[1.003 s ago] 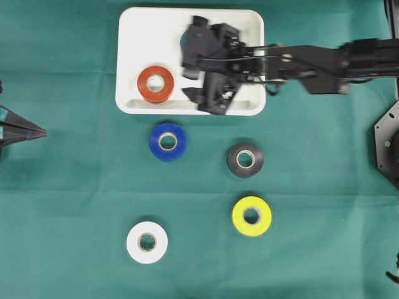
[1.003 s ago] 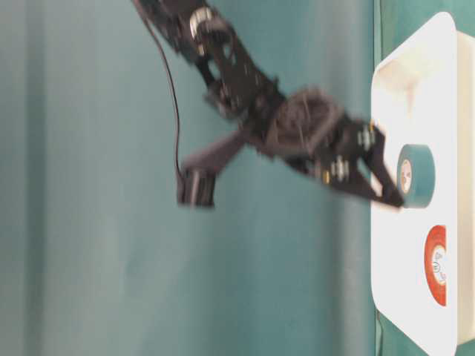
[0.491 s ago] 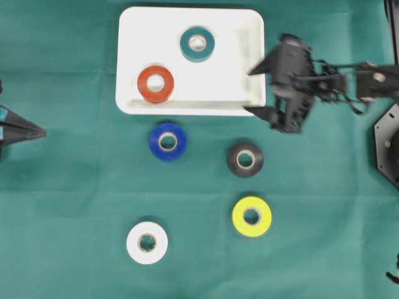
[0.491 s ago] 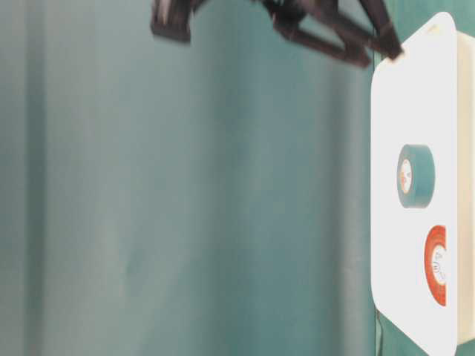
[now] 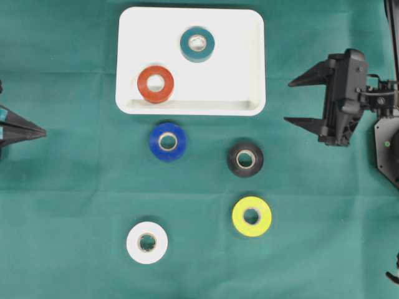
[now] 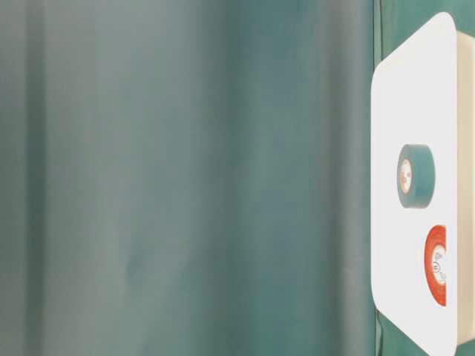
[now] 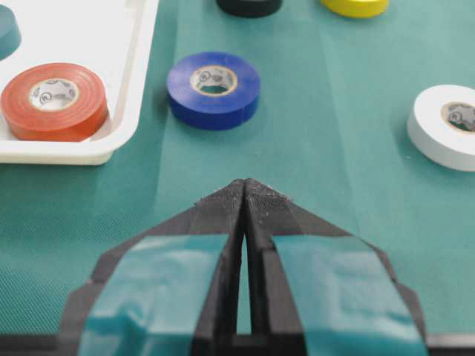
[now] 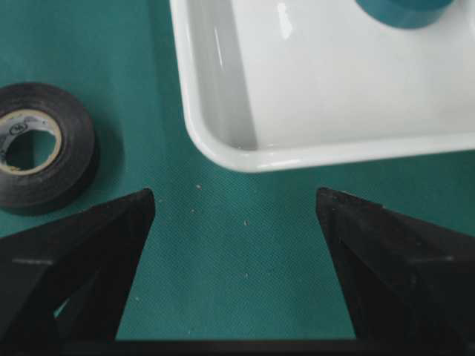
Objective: Put the tape into the white case with the right arm.
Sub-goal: 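Release the red-orange roll and retract the right gripper right, then lower the right gripper onto the black tape roll and grip its core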
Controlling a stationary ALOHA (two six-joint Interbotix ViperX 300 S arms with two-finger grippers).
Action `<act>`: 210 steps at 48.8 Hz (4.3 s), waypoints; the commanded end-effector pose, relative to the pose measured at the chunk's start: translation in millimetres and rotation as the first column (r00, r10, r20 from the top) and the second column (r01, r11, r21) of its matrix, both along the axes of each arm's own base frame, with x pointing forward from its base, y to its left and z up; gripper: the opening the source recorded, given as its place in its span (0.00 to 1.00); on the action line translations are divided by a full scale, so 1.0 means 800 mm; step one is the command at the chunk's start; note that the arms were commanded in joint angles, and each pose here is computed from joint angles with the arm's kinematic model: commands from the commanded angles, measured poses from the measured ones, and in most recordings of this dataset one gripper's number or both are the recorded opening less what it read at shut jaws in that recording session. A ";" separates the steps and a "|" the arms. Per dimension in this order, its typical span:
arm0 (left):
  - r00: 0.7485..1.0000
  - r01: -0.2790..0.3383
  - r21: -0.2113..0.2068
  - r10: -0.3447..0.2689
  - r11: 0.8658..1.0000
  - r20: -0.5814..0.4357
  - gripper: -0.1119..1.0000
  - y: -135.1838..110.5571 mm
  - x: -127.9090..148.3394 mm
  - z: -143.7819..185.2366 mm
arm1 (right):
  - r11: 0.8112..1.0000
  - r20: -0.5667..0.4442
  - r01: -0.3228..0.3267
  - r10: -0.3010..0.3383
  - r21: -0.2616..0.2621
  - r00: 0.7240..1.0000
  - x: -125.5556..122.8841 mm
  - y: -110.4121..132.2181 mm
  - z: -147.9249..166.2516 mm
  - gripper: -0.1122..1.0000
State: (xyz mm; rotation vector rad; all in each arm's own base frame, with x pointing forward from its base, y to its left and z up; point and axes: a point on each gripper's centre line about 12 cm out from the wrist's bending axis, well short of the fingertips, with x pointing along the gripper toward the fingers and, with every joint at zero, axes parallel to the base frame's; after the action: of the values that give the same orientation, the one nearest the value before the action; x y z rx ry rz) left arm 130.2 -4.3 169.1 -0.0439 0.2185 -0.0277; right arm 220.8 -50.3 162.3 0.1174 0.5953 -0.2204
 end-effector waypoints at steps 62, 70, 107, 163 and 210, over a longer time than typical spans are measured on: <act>1.000 -0.004 -0.002 0.004 1.000 0.014 0.10 0.000 0.002 0.006 | 0.966 -0.026 -0.258 0.258 0.028 0.966 -0.006 0.078 -0.011 0.65; 1.000 -0.004 -0.002 0.004 1.000 0.014 0.10 0.000 0.002 0.006 | 0.965 -0.040 -0.259 0.260 0.032 0.965 0.002 0.079 -0.012 0.65; 1.000 -0.004 -0.003 0.004 1.000 0.012 0.10 0.000 0.002 0.006 | 0.972 -0.146 -0.230 0.234 0.044 0.961 0.118 0.072 -0.032 0.64; 1.000 -0.006 -0.012 0.006 1.000 0.010 0.10 0.000 0.002 0.005 | 0.986 -0.348 -0.162 0.165 0.039 0.923 0.142 0.061 -0.060 0.64; 1.000 -0.006 -0.011 0.006 1.000 0.013 0.10 0.000 0.002 0.006 | 0.984 -0.341 -0.173 0.173 0.032 0.924 0.149 0.062 -0.058 0.11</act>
State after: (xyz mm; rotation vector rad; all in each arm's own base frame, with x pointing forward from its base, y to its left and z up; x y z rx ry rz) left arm 130.2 -4.3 169.0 -0.0531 0.2156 -0.0267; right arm 332.5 -0.7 100.6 0.0221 1.0031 -0.0690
